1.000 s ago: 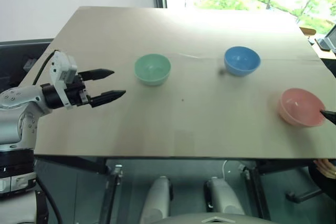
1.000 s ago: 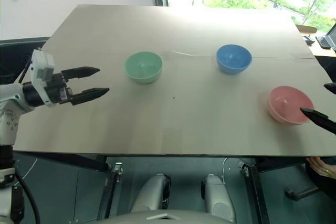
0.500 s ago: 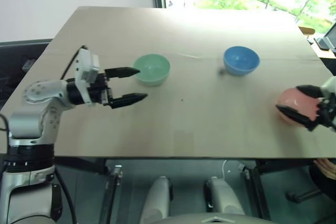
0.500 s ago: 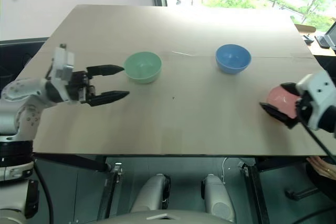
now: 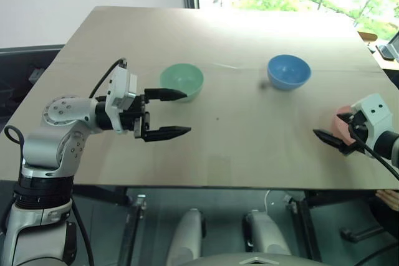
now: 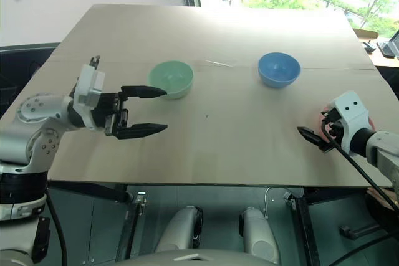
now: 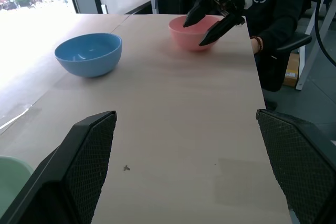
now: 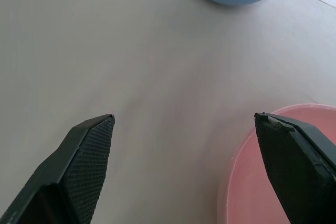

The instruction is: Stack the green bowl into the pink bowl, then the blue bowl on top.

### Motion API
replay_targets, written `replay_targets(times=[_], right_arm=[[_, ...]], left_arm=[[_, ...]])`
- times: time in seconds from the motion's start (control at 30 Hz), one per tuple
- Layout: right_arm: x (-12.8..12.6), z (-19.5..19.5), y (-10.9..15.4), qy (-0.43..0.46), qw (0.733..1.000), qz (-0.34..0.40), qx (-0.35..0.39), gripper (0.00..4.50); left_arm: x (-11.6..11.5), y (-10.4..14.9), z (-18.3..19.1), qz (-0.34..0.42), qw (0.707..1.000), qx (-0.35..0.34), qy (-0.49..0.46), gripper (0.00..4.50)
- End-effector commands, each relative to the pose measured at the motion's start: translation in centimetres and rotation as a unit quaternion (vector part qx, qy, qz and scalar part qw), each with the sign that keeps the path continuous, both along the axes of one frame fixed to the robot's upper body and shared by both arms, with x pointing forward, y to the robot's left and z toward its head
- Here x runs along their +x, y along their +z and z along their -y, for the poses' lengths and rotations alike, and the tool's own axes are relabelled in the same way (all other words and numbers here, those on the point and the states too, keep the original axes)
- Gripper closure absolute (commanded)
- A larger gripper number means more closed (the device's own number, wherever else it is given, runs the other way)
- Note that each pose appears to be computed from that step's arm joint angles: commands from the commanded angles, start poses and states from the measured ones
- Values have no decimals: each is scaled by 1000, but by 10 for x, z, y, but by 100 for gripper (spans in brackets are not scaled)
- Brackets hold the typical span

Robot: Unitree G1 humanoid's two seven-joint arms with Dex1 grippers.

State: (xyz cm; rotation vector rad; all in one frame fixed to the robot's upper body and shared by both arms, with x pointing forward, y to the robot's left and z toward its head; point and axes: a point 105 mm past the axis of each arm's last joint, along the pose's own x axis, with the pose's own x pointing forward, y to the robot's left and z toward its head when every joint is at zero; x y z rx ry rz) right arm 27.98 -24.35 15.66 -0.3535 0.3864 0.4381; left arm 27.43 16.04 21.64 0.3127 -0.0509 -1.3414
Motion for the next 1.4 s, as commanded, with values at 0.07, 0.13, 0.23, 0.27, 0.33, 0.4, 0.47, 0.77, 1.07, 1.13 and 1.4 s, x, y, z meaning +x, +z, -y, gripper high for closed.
replay_targets(times=[0.07, 0.13, 0.23, 0.27, 0.33, 0.4, 0.47, 0.77, 1.07, 1.13, 1.4], right_arm=[[-4, 9, 2, -29, 999, -7, -17, 3], [-6, 12, -4, -35, 999, -23, -24, 3], [-6, 17, -10, -49, 998, -38, -21, 27], [-6, 20, -12, -58, 997, -42, -18, 61], [-3, 24, -13, -69, 996, -44, -16, 136], [-2, 24, -12, -69, 997, -45, -15, 181], [-1, 23, -12, -66, 997, -44, -15, 257], [7, 16, -8, -54, 998, -26, -19, 446], [7, -106, 0, 210, 975, 54, 48, 446], [8, -125, -5, 245, 967, 53, 51, 446], [43, -172, -17, 302, 952, 48, 16, 446]], left_arm=[[-9, 9, 9, 17, 999, -13, -29, 0], [-11, 8, 10, 16, 999, -10, -39, 0], [-13, 8, 11, 16, 998, -3, -54, 0], [-14, 9, 12, 16, 998, -1, -59, 0], [-16, 11, 13, 15, 998, -3, -67, 0], [-17, 11, 13, 13, 997, -1, -72, 0], [-17, 11, 13, 13, 997, 0, -72, 0], [-12, 10, 9, 23, 998, -3, -50, 0], [0, 13, -2, 42, 999, -4, -2, 0], [2, 15, -3, 45, 999, -8, 5, 0], [2, 12, -8, 46, 998, 3, 34, 0]])
